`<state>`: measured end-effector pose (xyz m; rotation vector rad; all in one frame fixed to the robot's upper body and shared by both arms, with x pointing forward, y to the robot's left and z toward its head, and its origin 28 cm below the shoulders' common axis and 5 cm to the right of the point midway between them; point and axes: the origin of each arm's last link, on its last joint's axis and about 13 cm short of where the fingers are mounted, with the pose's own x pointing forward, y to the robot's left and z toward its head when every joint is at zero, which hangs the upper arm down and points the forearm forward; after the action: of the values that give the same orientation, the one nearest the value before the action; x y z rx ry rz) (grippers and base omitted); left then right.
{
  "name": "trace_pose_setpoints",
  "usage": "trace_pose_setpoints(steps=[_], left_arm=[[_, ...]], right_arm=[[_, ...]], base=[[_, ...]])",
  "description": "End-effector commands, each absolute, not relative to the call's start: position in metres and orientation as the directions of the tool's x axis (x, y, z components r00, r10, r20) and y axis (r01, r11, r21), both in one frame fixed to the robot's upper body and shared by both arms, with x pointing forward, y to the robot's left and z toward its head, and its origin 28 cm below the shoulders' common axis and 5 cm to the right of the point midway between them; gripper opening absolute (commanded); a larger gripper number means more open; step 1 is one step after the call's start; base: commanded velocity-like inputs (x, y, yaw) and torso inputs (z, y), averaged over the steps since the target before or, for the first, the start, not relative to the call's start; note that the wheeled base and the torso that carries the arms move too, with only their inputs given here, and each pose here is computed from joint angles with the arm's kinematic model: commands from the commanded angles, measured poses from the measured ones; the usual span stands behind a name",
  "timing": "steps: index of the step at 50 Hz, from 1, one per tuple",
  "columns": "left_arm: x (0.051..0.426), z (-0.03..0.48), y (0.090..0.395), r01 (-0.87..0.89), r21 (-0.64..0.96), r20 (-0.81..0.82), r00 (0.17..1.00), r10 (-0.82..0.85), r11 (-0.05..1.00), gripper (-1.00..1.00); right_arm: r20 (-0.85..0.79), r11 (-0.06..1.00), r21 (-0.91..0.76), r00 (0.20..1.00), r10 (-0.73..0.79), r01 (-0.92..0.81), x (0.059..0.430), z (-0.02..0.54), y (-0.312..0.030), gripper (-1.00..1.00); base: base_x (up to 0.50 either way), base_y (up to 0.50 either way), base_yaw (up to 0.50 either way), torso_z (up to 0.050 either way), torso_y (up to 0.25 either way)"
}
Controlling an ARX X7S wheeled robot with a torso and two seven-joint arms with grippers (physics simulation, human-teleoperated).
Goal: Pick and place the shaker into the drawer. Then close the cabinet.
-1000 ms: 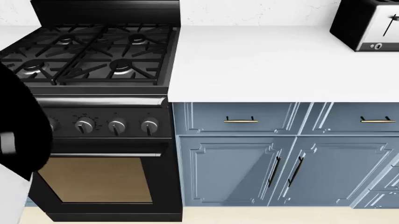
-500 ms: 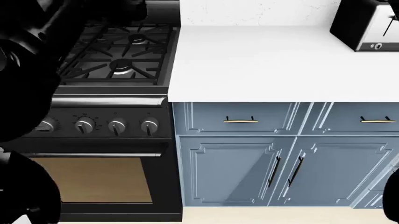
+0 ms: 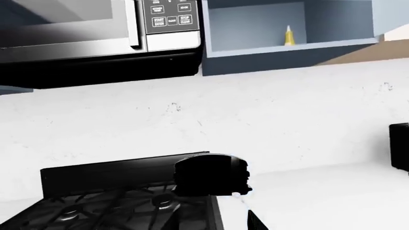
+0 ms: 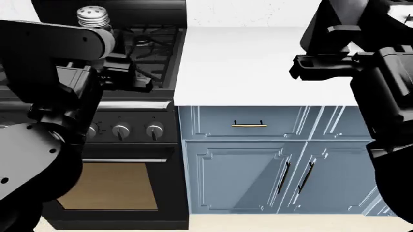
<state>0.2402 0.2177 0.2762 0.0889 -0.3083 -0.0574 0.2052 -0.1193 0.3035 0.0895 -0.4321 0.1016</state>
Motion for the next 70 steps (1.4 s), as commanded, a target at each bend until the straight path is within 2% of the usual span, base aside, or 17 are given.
trace_pose_setpoints(steps=[1,21,39,62,70], left_arm=[[0.236,0.256,0.224,-0.026,0.112,0.324,0.946,-0.012,0.993,-1.0],[0.23,0.225,0.227,-0.072,0.114,0.375,0.927,0.024,0.991,-1.0],[0.224,0.205,0.229,-0.091,0.129,0.365,0.93,0.039,0.987,-1.0],[0.22,0.202,0.23,-0.091,0.128,0.359,0.932,0.039,0.988,-1.0],[0.218,0.203,0.229,-0.085,0.131,0.353,0.935,0.034,0.988,-1.0]], right_arm=[[0.385,0.995,0.053,0.921,0.06,-0.087,0.207,0.267,-0.126,-1.0],[0.319,1.0,0.016,0.948,0.002,-0.007,0.211,0.221,-0.128,-1.0],[0.305,1.0,-0.009,0.952,-0.008,0.011,0.209,0.213,-0.129,-1.0],[0.311,1.0,-0.001,0.95,-0.013,0.014,0.203,0.214,-0.128,-1.0],[0.317,1.0,-0.004,0.948,-0.016,0.018,0.201,0.215,-0.128,-1.0]], base=[[0.0,0.0,0.0,0.0,0.0],[0.0,0.0,0.0,0.0,0.0],[0.0,0.0,0.0,0.0,0.0],[-0.33,0.0,0.0,0.0,0.0],[-0.03,-0.33,0.0,0.0,0.0]])
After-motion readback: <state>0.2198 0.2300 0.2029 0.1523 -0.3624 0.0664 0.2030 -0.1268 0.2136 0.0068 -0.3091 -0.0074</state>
